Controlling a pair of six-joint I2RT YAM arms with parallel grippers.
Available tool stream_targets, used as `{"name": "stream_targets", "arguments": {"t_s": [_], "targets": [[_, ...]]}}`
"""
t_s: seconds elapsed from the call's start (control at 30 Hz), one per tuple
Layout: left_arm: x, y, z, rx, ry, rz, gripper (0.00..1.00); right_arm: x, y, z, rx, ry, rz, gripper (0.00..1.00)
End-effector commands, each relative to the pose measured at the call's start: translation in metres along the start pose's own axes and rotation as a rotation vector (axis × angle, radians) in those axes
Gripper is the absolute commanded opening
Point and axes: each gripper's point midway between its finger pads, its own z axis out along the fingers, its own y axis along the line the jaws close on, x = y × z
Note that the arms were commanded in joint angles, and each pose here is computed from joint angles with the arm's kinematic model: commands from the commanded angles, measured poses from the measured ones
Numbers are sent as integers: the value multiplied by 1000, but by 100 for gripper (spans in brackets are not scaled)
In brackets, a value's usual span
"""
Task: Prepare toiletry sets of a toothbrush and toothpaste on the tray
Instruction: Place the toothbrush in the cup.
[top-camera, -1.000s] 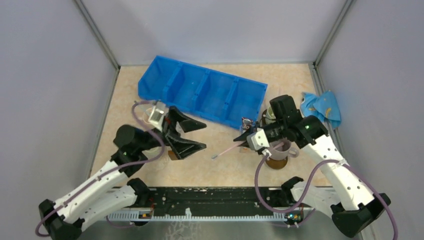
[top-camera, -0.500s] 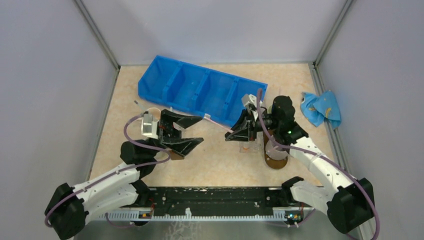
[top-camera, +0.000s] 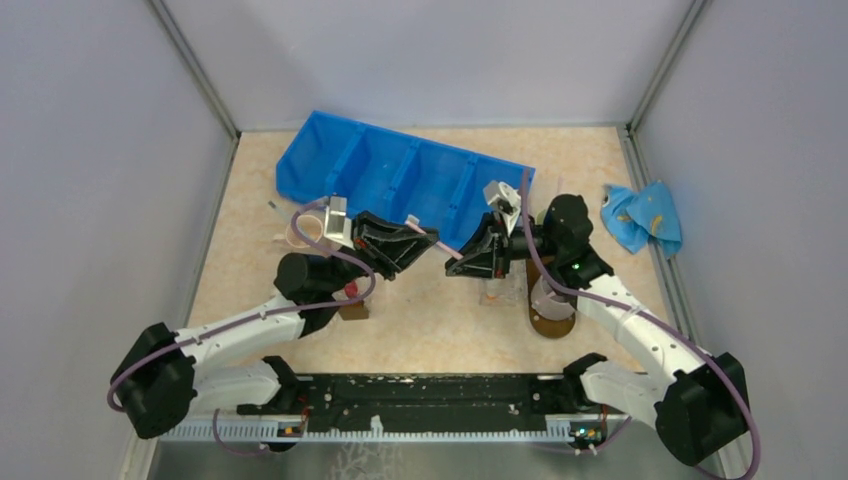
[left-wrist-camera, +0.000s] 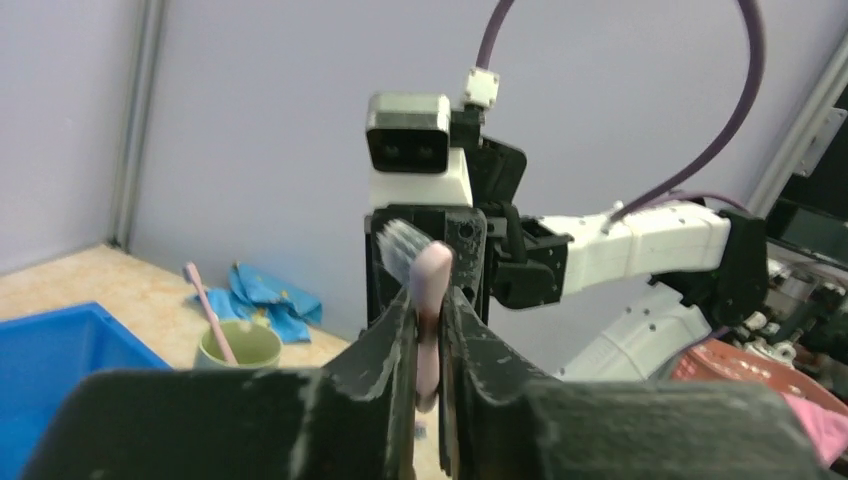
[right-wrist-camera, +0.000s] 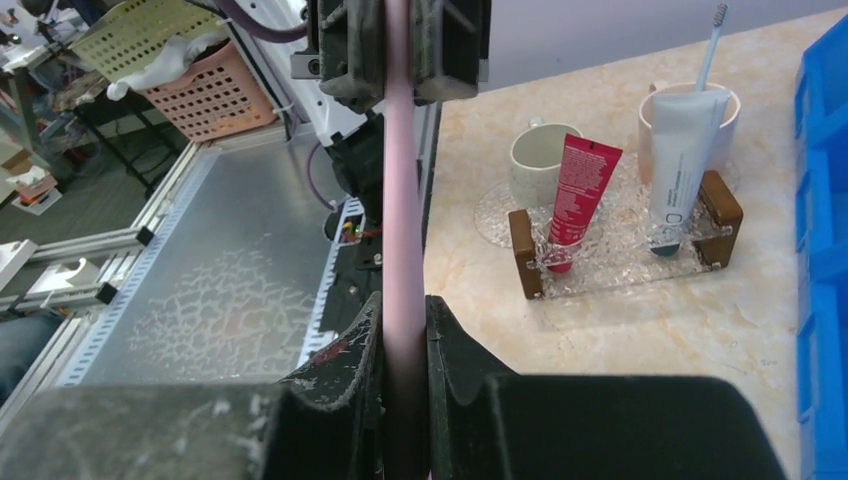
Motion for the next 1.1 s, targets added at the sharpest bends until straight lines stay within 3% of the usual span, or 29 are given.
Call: {"name": "stream_targets", "arguments": {"t_s": [0.0, 0.1, 0.17, 0.23, 0.3, 0.47, 0.73, 0.93, 1.07], "targets": [[-9, -8, 12, 31, -24, 10, 2, -9, 1, 4, 1, -19, -49, 0], [-11, -4, 10, -5, -21, 32, 0, -8, 5, 2, -12, -4, -67, 2], [-12, 3, 4, -61, -6, 54, 0, -5, 5, 1, -16, 18, -105, 31], [-15, 9, -4, -133, 34, 83, 0, -3, 2, -2, 6, 45, -144, 71], [-16, 23, -14, -255, 100, 105, 0, -3, -3, -6, 47, 68, -160, 83], [-36, 60, -62, -632, 226, 205, 0, -10, -10, -17, 96, 72, -186, 85], [-84, 99, -196, -1385, 379, 378, 0, -10, -18, -19, 141, 79, -187, 85], [-116, 92, -247, -1575, 235, 481, 0, -8, -20, -20, 150, 83, -183, 85], [-111, 100, -268, -1697, 238, 536, 0, -8, -21, -20, 155, 83, -183, 85]]}}
